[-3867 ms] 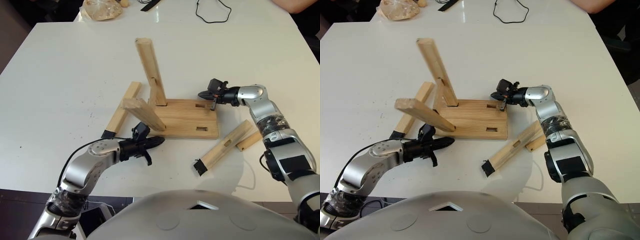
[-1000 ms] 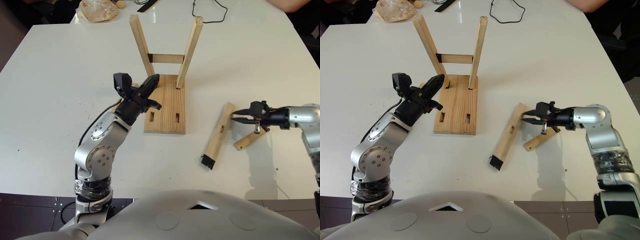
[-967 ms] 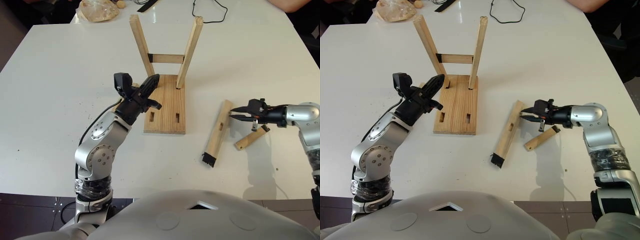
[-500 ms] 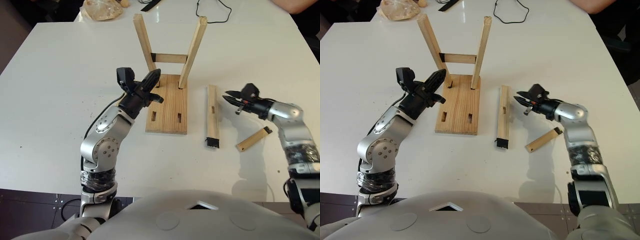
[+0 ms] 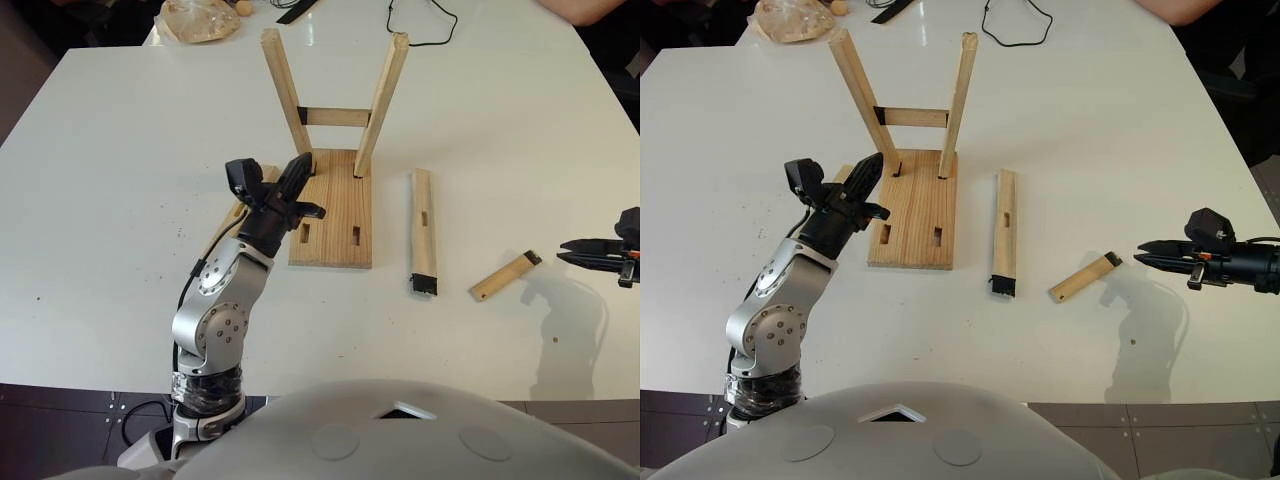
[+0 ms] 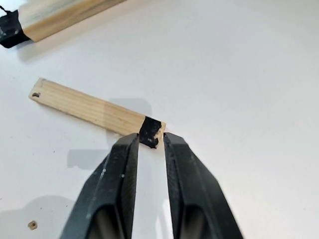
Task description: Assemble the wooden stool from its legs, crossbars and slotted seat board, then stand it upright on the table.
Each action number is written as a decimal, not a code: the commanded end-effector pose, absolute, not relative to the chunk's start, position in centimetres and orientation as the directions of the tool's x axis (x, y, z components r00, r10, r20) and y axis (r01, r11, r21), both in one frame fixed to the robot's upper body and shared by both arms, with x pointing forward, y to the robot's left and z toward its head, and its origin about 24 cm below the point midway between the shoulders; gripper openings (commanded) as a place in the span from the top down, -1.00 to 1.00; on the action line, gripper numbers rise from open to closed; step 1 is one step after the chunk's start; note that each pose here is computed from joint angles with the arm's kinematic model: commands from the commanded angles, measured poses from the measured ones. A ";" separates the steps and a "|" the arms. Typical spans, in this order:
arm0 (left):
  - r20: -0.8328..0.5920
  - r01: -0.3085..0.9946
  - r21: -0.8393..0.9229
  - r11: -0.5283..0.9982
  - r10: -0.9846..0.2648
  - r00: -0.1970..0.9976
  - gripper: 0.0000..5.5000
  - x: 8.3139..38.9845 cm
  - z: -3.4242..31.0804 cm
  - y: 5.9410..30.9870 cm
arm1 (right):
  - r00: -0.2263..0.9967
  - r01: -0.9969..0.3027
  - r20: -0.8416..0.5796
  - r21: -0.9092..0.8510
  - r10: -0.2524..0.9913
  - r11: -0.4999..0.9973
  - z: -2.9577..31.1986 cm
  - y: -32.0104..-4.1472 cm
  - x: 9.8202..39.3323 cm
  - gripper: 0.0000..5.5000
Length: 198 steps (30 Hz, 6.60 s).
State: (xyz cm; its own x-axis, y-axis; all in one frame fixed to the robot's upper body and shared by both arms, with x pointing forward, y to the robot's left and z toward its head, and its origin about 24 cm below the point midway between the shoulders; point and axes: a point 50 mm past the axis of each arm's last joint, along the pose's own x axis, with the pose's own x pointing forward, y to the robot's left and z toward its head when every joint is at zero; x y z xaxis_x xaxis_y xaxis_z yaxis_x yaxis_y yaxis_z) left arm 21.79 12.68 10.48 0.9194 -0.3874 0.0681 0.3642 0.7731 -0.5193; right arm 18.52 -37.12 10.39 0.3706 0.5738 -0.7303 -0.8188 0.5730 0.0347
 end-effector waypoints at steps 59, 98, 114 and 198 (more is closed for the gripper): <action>-0.038 0.343 -0.502 0.794 -0.416 0.909 1.00 22.8 7.8 13.8 | 0.228 -0.817 -0.692 0.247 0.686 0.521 1.2 -30.5 12.6 0.50; -0.103 0.316 -0.484 0.816 -0.412 0.905 1.00 22.8 5.8 14.2 | 0.801 -0.477 -0.428 -0.033 0.418 0.879 3.9 -30.5 20.9 -0.13; -0.131 0.306 -0.475 0.825 -0.410 0.903 1.00 22.6 5.5 14.4 | 0.654 -0.455 -0.674 0.013 0.344 0.890 -1.5 -31.5 17.0 0.11; 0.320 0.958 -0.286 -0.013 -0.944 0.082 0.52 23.6 24.8 13.8 | 0.181 -0.945 0.202 0.307 0.962 0.114 19.9 -14.8 21.1 0.53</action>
State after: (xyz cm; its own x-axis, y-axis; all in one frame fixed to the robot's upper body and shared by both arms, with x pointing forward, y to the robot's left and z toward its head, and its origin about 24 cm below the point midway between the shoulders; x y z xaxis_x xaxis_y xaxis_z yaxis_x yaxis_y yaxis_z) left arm 23.78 13.70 25.03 0.0802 -0.9342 0.3476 0.9575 -0.0247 -0.2874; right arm 20.77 -14.21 19.43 0.1454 0.9719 0.1851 -0.9453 0.0813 0.3160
